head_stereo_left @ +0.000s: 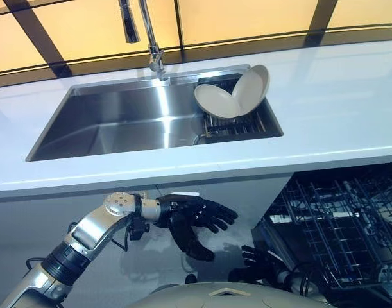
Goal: Pick up plates and place into dishwasher.
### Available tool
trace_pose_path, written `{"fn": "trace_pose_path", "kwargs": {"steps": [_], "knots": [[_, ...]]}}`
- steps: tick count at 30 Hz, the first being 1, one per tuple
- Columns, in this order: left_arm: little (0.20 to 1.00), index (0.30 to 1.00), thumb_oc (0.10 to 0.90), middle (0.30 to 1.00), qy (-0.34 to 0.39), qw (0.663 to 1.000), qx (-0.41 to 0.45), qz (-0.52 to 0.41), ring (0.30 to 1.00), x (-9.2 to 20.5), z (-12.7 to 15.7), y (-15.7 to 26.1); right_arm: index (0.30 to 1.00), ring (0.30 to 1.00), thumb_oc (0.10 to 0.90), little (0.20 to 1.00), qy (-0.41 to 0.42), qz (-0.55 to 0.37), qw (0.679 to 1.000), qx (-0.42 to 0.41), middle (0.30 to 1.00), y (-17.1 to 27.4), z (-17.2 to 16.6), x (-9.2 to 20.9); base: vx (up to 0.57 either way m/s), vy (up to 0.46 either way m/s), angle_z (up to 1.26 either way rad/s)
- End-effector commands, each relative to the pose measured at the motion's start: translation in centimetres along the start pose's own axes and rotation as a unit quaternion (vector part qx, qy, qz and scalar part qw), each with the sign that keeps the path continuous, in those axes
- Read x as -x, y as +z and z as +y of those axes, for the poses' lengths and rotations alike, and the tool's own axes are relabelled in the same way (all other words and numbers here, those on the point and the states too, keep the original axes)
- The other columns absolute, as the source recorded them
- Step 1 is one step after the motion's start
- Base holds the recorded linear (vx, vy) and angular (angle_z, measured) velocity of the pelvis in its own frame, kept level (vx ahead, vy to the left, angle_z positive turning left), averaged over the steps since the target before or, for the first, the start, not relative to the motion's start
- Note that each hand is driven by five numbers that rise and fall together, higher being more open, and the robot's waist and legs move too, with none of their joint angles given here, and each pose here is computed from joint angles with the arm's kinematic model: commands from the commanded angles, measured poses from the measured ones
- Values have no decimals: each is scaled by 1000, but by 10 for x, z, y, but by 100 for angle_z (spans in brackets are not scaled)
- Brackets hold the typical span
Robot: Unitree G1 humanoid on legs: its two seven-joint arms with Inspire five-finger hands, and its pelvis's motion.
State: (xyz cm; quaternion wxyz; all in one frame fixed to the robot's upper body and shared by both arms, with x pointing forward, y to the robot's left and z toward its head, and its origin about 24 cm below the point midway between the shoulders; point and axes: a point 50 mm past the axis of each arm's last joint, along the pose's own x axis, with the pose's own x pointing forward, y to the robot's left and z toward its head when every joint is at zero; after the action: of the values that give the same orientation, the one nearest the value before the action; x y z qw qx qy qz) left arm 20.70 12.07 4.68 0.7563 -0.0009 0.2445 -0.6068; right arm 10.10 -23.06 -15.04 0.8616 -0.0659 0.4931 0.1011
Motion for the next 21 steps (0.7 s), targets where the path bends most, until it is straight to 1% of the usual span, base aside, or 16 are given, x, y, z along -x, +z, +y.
{"fn": "trace_pose_path", "kwargs": {"steps": [1, 2, 3, 4, 6, 8, 11, 12, 13, 14, 15, 16, 19, 21], "knots": [[900, 900, 800, 900, -111, 983, 48, -140, 900, -9, -24, 45, 900, 900, 800, 900, -8, -17, 1000, 3, 900, 11, -4, -3, 0, 0, 0], [900, 900, 800, 900, -124, 979, 70, -148, 900, -11, -27, 44, 900, 900, 800, 900, -9, -16, 1000, 3, 900, 10, -4, -3, 0, 0, 0], [900, 900, 800, 900, -175, 955, 154, -182, 900, -22, -40, 41, 900, 900, 800, 900, -8, -9, 1000, 7, 900, 9, -5, -3, 0, 0, 0], [900, 900, 800, 900, -191, 945, 177, -198, 900, -27, -46, 39, 900, 900, 800, 900, -7, -7, 1000, 11, 900, 8, -5, -3, 0, 0, 0], [900, 900, 800, 900, -194, 937, 183, -224, 900, -30, -48, 39, 900, 900, 800, 900, -6, -6, 1000, 15, 900, 9, -6, -3, 0, 0, 0], [900, 900, 800, 900, -179, 933, 186, -250, 900, -32, -48, 41, 900, 900, 800, 900, -5, -5, 1000, 20, 900, 11, -6, -4, 0, 0, 0], [900, 900, 800, 900, -135, 929, 182, -292, 900, -29, -41, 45, 900, 900, 800, 900, -3, -6, 1000, 24, 900, 14, -6, -5, -10, -15, 0], [900, 900, 800, 900, -89, 929, 142, -329, 900, -20, -32, 51, 900, 900, 800, 900, -1, -10, 1000, 18, 900, 15, -4, -6, -24, -45, 1], [900, 900, 800, 900, -77, 929, 133, -338, 900, -17, -30, 54, 900, 900, 800, 900, 0, -10, 1000, 17, 900, 16, -3, -6, -19, -47, 0], [900, 900, 800, 900, -54, 926, 104, -360, 900, -10, -26, 60, 900, 900, 800, 900, 4, -10, 1000, 16, 900, 16, -2, -6, 0, 0, 0], [900, 900, 800, 900, -50, 925, 99, -363, 900, -9, -26, 61, 900, 900, 800, 900, 4, -10, 1000, 15, 900, 16, -1, -7, -2, -41, 1], [900, 900, 800, 900, 4, 910, 32, -412, 900, 13, -17, 81, 900, 900, 800, 900, 10, -9, 1000, 14, 900, 14, 2, -6, 9, -36, 1], [900, 900, 800, 900, 29, 899, -12, -437, 900, 29, -14, 96, 900, 900, 800, 900, 12, -8, 1000, 14, 900, 12, 3, -6, 4, -12, 0], [900, 900, 800, 900, 68, 875, -42, -477, 900, 47, -8, 114, 900, 900, 800, 900, 14, -2, 1000, 17, 900, 9, 4, -5, 16, -4, 1]]}}
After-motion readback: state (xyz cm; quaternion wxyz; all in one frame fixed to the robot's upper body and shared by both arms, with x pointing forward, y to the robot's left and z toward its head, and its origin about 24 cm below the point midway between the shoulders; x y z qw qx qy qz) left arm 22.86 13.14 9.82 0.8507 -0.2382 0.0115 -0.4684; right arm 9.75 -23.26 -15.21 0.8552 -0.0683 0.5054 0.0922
